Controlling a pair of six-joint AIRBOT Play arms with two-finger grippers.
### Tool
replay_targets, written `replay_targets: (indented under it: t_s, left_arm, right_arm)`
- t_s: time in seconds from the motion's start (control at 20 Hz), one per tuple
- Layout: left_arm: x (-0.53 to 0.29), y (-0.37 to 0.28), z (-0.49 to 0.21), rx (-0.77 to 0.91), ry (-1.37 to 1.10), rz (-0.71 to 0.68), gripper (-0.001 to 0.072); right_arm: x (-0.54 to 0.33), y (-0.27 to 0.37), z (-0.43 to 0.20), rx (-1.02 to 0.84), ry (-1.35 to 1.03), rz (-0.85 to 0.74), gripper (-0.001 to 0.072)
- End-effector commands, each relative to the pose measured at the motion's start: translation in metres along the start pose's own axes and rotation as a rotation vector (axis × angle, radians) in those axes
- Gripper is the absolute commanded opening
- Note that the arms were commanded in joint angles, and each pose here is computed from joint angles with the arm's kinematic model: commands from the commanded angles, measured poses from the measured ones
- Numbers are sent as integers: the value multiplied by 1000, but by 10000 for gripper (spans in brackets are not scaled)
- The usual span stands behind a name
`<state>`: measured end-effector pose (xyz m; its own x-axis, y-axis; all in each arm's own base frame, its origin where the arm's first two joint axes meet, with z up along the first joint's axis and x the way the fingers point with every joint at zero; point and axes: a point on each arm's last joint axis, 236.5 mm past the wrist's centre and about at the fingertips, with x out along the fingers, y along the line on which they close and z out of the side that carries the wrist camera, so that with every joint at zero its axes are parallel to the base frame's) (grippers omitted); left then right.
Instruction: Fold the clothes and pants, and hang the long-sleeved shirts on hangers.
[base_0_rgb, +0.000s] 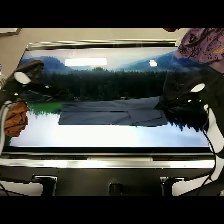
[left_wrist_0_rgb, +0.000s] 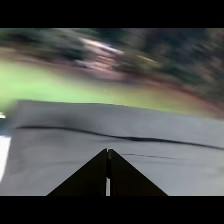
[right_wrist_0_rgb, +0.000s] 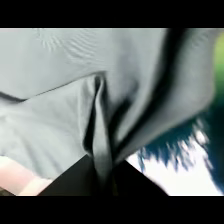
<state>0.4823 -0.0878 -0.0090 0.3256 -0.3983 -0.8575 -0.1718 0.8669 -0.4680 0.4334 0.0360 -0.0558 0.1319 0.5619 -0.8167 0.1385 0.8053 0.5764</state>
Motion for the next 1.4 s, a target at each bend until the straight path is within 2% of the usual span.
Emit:
replay_targets:
  t_s: [0.0,0.4,0.7,0.85,1.1,1.35]
  left_arm:
    - [60,-76,-31,-9,57,-138,14]
    - [174,-264,-147,-29,231,-418,14]
    - [215,-356,-205,-93,315,-513,13]
    - [224,-374,-221,-186,310,-560,13]
    - [237,-376,-240,-261,353,-561,13]
    - [202,-359,-194,-142,341,-567,12]
  right_arm:
    - [-65,4,10,22,-78,-173,23]
    - [-174,40,13,-38,-231,-328,23]
    - [-206,56,4,-52,-258,-350,24]
    - [-220,66,3,-66,-295,-349,24]
    - [-234,76,-4,-74,-331,-348,24]
    - [-228,82,4,-81,-343,-319,24]
